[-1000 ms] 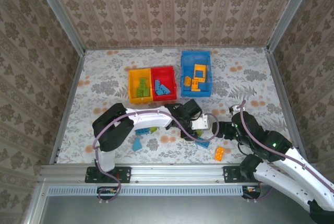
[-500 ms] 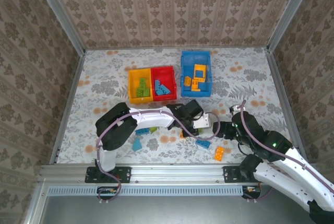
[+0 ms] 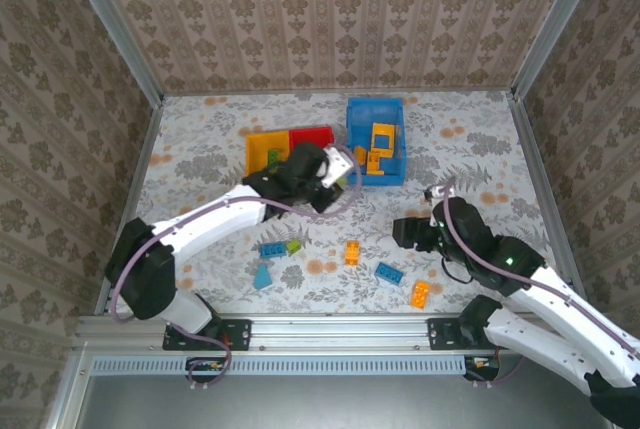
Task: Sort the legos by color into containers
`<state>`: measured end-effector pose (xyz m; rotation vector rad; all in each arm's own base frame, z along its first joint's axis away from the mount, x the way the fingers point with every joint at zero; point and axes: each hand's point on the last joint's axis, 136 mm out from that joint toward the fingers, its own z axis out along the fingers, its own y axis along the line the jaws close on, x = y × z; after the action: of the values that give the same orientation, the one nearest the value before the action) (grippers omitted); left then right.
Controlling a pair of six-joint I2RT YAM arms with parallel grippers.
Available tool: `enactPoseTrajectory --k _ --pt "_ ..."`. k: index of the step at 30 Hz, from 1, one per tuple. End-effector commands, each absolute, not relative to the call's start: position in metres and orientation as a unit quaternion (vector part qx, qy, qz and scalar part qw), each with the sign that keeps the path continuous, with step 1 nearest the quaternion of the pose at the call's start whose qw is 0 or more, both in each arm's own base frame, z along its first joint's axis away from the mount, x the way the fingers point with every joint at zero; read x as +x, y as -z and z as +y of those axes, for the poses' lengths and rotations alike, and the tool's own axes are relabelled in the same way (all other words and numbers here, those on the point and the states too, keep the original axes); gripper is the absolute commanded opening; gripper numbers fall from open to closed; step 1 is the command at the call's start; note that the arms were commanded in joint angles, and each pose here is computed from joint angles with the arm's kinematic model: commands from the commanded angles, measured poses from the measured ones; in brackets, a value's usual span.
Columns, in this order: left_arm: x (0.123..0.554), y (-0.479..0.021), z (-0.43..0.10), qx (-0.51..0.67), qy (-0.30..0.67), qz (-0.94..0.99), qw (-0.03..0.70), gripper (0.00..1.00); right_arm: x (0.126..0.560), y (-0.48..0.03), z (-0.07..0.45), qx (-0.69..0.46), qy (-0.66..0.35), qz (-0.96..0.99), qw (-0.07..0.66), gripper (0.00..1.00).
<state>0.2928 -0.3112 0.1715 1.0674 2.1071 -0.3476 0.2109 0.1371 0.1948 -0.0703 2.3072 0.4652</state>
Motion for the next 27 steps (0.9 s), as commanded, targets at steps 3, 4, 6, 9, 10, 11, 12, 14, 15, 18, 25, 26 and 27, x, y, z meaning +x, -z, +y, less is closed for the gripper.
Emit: enactPoseTrajectory --k 3,4,6,9,10,11,12,14,15,18,25,26,27 --pt "0.333 -0.154 -0.214 0.233 0.061 0.914 0.328 0.19 0.246 -0.234 0.199 -0.112 -0.256 0.856 0.436 0.77" --pt "0.342 -0.154 -0.197 0.204 0.046 0.924 0.32 0.19 0.254 -0.237 0.209 -0.123 -0.258 0.852 0.438 0.77" --pt "0.356 -0.148 -0.17 0.152 0.022 0.943 0.297 0.19 0.267 -0.24 0.224 -0.137 -0.26 0.849 0.44 0.77" --pt "0.381 -0.143 -0.143 0.095 0.003 0.957 0.273 0.19 0.284 -0.243 0.241 -0.149 -0.261 0.844 0.443 0.77" --pt "0.39 -0.141 -0.139 0.087 0.0 0.959 0.27 0.19 0.289 -0.243 0.245 -0.151 -0.261 0.844 0.443 0.77" --pt "0.399 -0.139 -0.136 0.078 -0.005 0.961 0.265 0.19 0.292 -0.241 0.249 -0.152 -0.261 0.846 0.44 0.77" --pt "0.406 -0.137 -0.134 0.07 -0.008 0.963 0.26 0.19 0.294 -0.239 0.251 -0.154 -0.26 0.847 0.437 0.77" --pt "0.421 -0.129 -0.13 0.057 -0.018 0.969 0.241 0.2 0.297 -0.235 0.255 -0.155 -0.259 0.85 0.431 0.77" --pt "0.428 -0.125 -0.129 0.051 -0.021 0.971 0.234 0.2 0.297 -0.234 0.256 -0.155 -0.26 0.851 0.429 0.77" --pt "0.446 -0.115 -0.128 0.044 -0.03 0.975 0.217 0.21 0.297 -0.23 0.255 -0.154 -0.259 0.853 0.426 0.77" --pt "0.461 -0.085 -0.132 0.046 -0.042 0.981 0.186 0.26 0.294 -0.227 0.247 -0.149 -0.252 0.858 0.422 0.78" --pt "0.461 -0.081 -0.133 0.046 -0.04 0.981 0.182 0.29 0.294 -0.227 0.246 -0.148 -0.251 0.859 0.422 0.78" --pt "0.461 -0.078 -0.135 0.047 -0.037 0.982 0.18 0.34 0.293 -0.226 0.245 -0.147 -0.251 0.859 0.421 0.78"
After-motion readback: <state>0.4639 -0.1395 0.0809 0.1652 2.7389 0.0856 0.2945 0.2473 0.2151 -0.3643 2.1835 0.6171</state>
